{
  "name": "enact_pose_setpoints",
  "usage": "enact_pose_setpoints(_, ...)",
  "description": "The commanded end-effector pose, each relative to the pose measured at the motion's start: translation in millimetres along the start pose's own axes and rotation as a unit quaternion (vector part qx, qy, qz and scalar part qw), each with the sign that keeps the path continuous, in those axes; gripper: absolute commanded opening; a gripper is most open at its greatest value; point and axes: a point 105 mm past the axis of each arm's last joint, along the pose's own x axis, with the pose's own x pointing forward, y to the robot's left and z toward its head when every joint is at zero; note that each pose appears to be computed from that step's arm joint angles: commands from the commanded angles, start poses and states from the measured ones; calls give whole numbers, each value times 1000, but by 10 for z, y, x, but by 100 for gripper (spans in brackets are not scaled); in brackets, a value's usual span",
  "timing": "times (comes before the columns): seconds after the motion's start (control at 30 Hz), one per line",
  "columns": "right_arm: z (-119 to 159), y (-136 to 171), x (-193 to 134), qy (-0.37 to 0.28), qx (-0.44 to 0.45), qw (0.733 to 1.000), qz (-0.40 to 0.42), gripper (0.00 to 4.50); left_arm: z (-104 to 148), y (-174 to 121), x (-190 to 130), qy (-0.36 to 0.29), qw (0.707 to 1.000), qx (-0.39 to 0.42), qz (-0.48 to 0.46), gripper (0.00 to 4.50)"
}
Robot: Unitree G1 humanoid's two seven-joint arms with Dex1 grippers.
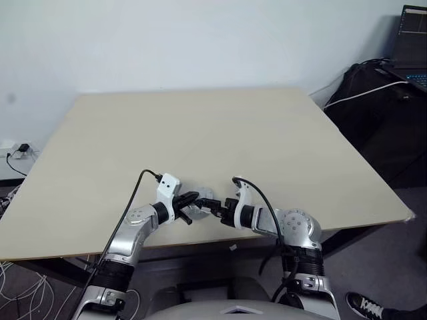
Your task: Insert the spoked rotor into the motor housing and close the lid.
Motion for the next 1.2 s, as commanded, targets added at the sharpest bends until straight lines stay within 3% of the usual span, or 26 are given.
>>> enact_pose_setpoints(0.03, 82, 404, 191, -32, 19, 997, 74, 448, -198, -68, 27, 37, 999, -17, -12, 0)
enact_pose_setpoints(0.1, 109, 377, 196, -42, 36, 996, 67, 448, -201, -72, 30, 37, 999, -17, -13, 0)
enact_pose_setpoints(0.37, 124, 406, 174, -40, 37, 996, 73, 201, -199, -73, 37, 37, 999, -17, -15, 0)
enact_pose_setpoints(0.53, 116, 449, 170, -34, 34, 995, 82, 122, -191, -70, 43, 36, 999, -16, -15, 0)
enact_pose_setpoints(1.2, 17, 358, 107, -4, 36, 997, 69, 122, -161, -38, 35, 30, 999, -15, -9, 0)
